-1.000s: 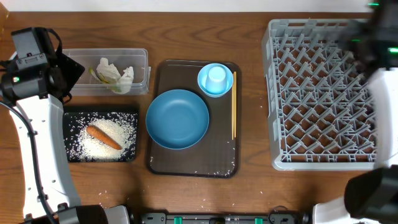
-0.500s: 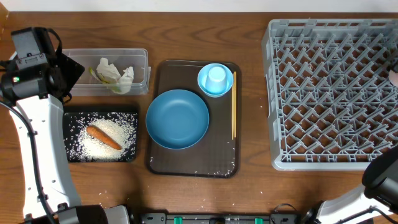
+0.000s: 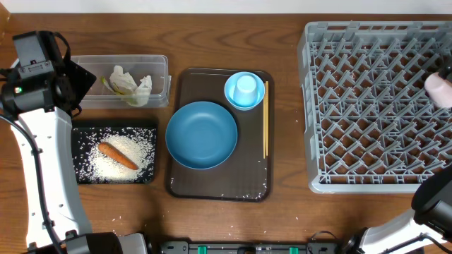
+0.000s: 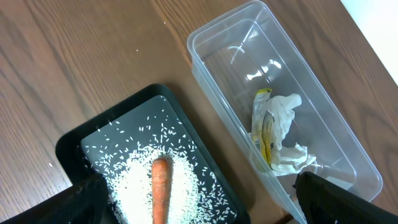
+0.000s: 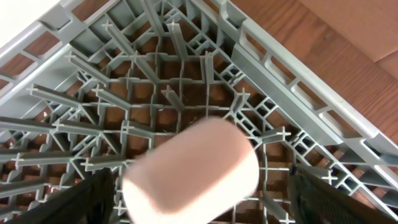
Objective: Sort waste into correct bins and load items into the dishwasher rack
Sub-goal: 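Carry the white cup right and set it in the grey rack, then reach the right gripper to the light blue cup and grasp it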
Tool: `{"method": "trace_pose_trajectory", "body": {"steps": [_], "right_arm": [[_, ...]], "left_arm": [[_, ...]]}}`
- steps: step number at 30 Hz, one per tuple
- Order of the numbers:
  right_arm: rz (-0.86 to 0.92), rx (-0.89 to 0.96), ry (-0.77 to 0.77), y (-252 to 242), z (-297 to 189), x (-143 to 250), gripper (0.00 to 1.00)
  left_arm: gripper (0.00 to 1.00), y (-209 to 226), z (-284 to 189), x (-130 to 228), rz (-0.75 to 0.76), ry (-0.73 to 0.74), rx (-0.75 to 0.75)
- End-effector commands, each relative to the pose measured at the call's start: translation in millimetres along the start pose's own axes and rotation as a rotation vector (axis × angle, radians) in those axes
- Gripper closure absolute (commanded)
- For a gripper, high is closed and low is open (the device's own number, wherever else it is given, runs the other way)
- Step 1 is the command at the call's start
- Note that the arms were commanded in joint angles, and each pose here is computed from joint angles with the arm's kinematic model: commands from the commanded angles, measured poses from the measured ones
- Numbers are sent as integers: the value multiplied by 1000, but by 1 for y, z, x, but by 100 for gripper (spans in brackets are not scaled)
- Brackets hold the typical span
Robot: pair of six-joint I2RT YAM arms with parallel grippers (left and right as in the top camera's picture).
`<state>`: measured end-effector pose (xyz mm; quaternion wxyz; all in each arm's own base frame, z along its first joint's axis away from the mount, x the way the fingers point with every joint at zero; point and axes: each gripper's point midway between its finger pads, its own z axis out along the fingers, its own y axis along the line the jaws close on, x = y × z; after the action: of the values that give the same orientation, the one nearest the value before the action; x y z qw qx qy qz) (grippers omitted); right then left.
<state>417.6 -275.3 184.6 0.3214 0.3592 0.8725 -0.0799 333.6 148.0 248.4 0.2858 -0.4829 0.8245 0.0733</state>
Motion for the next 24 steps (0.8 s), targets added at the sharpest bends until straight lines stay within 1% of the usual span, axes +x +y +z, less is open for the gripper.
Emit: {"method": "trace_pose_trajectory", "body": {"steps": [1,5,7,10,12,15,18,22,24], "right_arm": [[8,-12,-3,2,-3,-3,12],[9,-43,-12,11,-10,-5,12],[4,-55,-14,15,-12,-5,15],[-9,-93,-4,27,-13,-1,22],[-25,-141,9,43,-15,3,25],[-68,-289,44,88,-23,16,24],[-151,-448,78,148,-39,36,20],[-339,-587,95,236,-69,80,11],[-422,-636,93,276,-86,106,9]], "left_arm": [[2,1,0,-2,-5,-4,-7],[2,1,0,-2,-5,-4,-7],[2,1,0,-2,-5,-4,-7],[2,1,0,-2,-5,-4,-7],[2,1,0,-2,-5,-4,-7],[2,1,0,-2,-5,-4,-7],[2,1,0,-2,-5,-4,-7],[2,1,0,-2,-5,-4,-7],[2,1,0,-2,-5,-4,-7]]}}
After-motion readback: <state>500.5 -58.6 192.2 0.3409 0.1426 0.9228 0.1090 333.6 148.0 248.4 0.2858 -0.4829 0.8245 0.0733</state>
